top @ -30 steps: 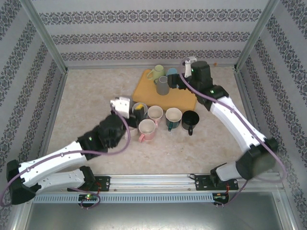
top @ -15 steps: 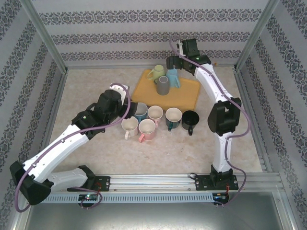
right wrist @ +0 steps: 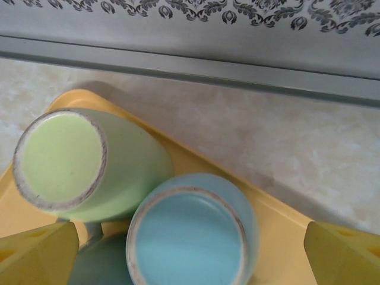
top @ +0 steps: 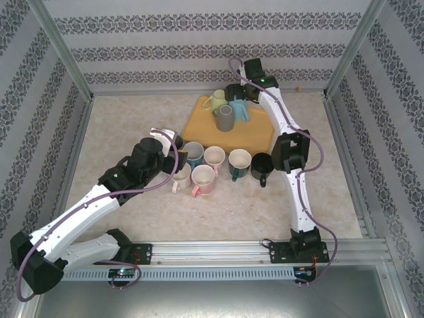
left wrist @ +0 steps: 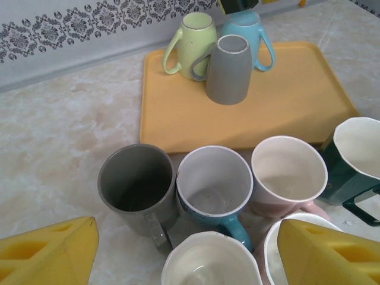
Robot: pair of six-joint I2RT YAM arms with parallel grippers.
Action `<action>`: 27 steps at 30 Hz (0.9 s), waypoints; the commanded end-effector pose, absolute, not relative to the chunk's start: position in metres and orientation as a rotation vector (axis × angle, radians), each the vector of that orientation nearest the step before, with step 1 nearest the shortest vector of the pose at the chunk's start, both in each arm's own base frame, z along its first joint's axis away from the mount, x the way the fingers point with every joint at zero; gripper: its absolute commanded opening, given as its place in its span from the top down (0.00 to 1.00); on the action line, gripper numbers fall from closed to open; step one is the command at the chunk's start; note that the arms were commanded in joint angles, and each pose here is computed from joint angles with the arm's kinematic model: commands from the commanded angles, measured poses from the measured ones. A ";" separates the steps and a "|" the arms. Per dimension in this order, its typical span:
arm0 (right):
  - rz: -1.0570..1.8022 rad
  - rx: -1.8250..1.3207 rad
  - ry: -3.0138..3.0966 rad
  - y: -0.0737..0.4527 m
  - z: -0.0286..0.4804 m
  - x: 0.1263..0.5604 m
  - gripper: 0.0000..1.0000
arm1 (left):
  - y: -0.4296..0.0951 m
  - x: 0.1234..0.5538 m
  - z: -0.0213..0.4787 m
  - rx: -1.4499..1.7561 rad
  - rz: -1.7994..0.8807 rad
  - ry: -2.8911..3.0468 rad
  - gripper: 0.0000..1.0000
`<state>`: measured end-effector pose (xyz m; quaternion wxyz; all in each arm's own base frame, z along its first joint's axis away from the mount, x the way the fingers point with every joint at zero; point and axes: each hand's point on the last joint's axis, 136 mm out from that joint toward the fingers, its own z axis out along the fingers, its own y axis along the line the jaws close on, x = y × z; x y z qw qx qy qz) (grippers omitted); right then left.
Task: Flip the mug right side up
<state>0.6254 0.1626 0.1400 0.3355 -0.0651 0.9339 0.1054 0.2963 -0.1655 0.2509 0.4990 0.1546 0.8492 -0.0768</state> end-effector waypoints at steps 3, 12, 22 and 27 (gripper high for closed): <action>0.297 -0.115 2.508 0.159 0.114 0.623 0.05 | -0.166 0.303 0.259 0.365 -0.188 2.008 0.21; 0.249 -0.111 2.542 0.153 0.094 0.623 0.11 | -0.166 0.304 0.257 0.361 -0.185 2.010 0.21; 0.180 -0.088 2.552 0.137 0.088 0.625 0.23 | -0.164 0.305 0.255 0.352 -0.171 2.011 0.21; 0.158 -0.132 2.537 0.140 0.098 0.623 0.32 | -0.162 0.306 0.255 0.348 -0.159 2.003 0.21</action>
